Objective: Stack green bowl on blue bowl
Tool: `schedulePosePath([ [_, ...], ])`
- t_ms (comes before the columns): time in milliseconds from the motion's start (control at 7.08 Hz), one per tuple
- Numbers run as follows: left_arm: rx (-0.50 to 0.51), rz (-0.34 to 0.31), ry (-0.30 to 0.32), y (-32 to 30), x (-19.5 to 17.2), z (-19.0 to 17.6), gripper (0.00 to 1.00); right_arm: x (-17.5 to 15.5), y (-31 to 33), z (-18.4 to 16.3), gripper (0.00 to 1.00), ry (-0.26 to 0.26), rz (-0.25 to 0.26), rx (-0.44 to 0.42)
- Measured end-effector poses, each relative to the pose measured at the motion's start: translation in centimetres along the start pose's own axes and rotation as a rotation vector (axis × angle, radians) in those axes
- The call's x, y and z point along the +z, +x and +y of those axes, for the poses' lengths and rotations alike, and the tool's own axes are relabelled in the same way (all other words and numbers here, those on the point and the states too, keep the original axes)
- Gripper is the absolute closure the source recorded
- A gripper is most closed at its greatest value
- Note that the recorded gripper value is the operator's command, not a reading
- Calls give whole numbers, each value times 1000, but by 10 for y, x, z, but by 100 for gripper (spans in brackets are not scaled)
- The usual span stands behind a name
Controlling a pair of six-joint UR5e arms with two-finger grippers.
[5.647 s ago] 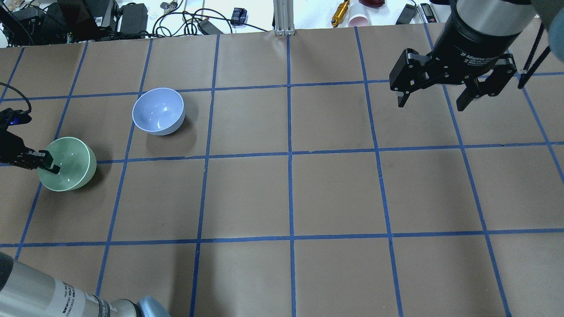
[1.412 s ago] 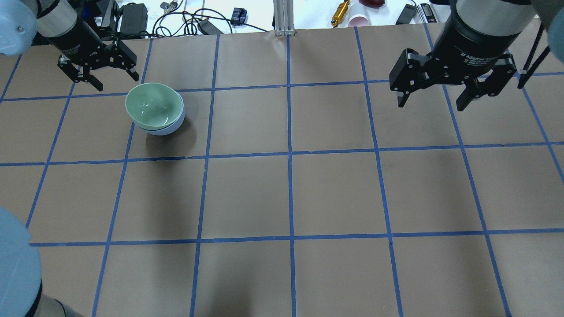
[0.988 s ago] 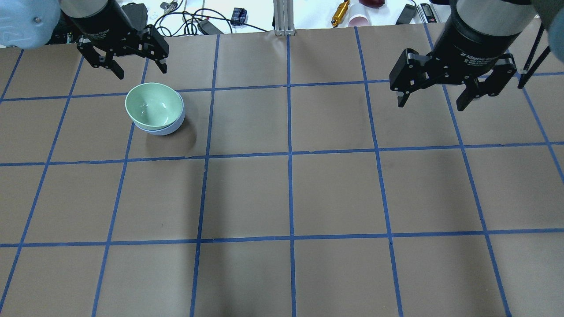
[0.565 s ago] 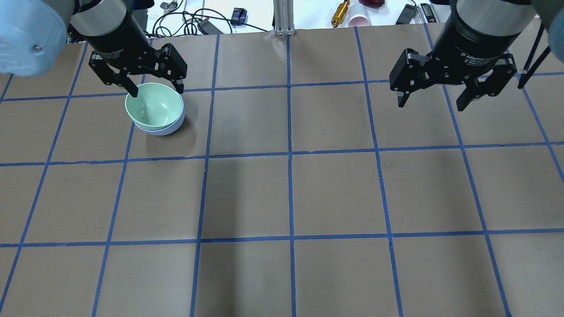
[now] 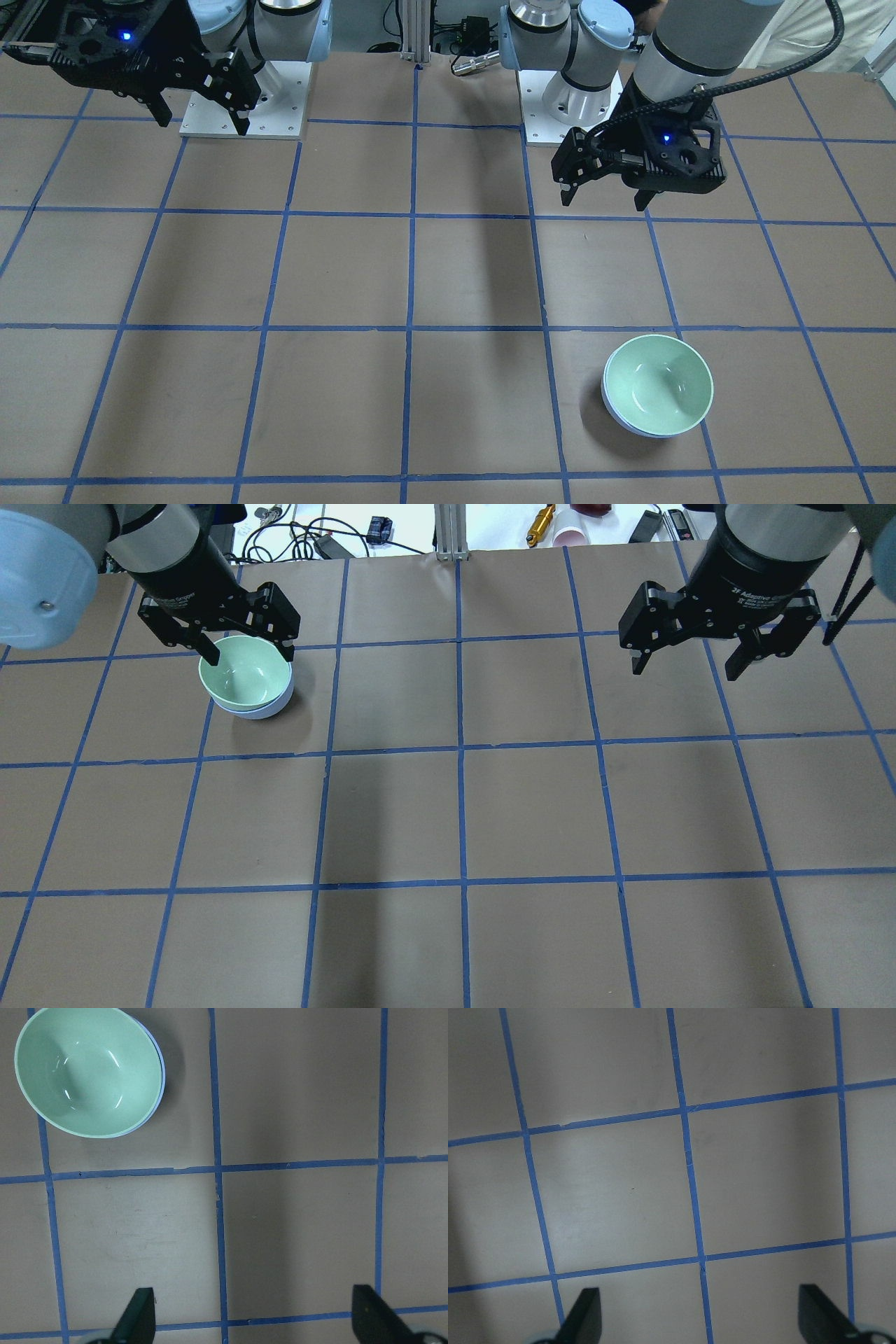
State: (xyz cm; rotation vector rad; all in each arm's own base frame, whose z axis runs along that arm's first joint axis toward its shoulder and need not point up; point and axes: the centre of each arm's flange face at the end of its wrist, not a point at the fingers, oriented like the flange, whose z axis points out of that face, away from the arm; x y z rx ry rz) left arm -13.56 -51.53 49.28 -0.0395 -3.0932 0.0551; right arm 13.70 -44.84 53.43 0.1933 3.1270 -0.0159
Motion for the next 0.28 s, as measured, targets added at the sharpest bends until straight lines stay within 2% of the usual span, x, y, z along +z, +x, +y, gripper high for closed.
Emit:
schedulePosePath([
  [282,0,-2,2,0,-1,1,0,0,0,0,0,0,0,0],
])
